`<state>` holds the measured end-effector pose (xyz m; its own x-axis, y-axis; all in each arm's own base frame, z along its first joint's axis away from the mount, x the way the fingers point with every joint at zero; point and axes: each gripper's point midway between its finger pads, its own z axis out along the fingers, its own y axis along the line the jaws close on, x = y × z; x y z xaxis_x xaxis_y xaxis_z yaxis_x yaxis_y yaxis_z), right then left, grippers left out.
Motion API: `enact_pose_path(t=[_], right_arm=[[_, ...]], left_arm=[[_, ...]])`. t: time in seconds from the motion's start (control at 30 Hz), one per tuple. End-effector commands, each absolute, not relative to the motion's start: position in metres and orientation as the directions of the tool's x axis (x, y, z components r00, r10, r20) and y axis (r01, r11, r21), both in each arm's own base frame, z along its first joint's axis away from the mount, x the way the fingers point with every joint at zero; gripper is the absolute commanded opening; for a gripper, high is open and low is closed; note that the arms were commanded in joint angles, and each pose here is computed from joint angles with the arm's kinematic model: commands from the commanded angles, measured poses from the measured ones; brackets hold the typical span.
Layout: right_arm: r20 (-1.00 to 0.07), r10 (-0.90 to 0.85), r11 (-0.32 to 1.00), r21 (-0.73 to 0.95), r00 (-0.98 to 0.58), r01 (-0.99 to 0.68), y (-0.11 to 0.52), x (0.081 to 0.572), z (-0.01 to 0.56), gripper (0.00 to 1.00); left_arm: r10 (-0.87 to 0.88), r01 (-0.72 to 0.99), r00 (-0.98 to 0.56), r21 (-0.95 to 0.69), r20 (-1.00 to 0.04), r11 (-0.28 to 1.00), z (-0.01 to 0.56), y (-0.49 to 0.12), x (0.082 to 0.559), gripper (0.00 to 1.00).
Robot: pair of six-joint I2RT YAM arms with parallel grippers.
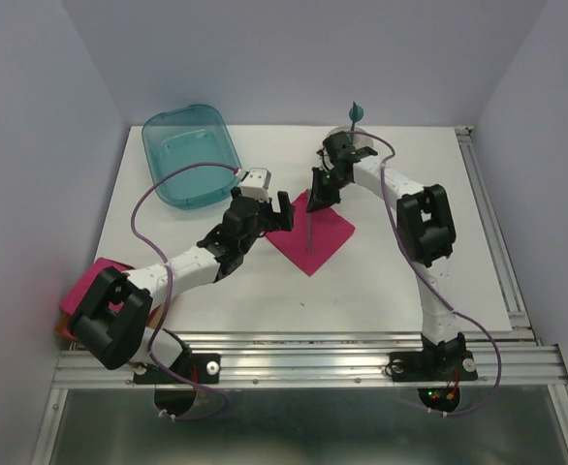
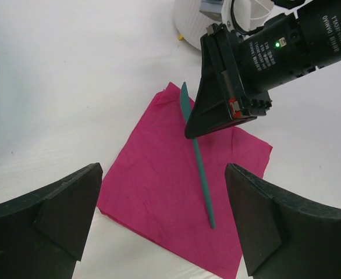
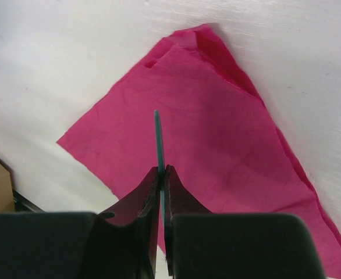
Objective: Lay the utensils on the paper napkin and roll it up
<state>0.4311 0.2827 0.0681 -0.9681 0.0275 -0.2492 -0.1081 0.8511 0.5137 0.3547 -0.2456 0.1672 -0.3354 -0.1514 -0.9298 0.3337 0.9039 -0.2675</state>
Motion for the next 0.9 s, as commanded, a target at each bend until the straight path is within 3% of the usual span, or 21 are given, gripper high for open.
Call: enact_pose_path(t=[0.0,0.1,0.37,0.53,0.87], right_arm=[[-0.290,0.017,0.843,0.519,-0.957,-0.142,0.293,0.442,0.073,0.06],[-0.284,0.017,0.842,0.521,-0.959,-0.139,0.294,0.443,0.069,0.10],[-0.301,0.020,0.854,0.501,-0.953,-0.140,0.292,0.449,0.064,0.34],[-0.333,0.030,0.856,0.496,-0.943,-0.148,0.291,0.454,0.076,0.38],[-0.626,0.144,0.901,0.403,-0.767,-0.160,0.254,0.497,0.185,0.39]], left_arm=[[-0.180,0.355,-0.281,-0.277,-0.943,0.893,0.194,-0.252,0.360,0.98],[-0.178,0.356,-0.284,-0.276,-0.942,0.893,0.193,-0.254,0.360,0.98],[-0.176,0.357,-0.287,-0.276,-0.942,0.892,0.193,-0.254,0.361,0.98],[-0.173,0.357,-0.289,-0.273,-0.942,0.893,0.192,-0.254,0.361,0.98],[-0.175,0.354,-0.285,-0.273,-0.942,0.895,0.193,-0.253,0.361,0.98]])
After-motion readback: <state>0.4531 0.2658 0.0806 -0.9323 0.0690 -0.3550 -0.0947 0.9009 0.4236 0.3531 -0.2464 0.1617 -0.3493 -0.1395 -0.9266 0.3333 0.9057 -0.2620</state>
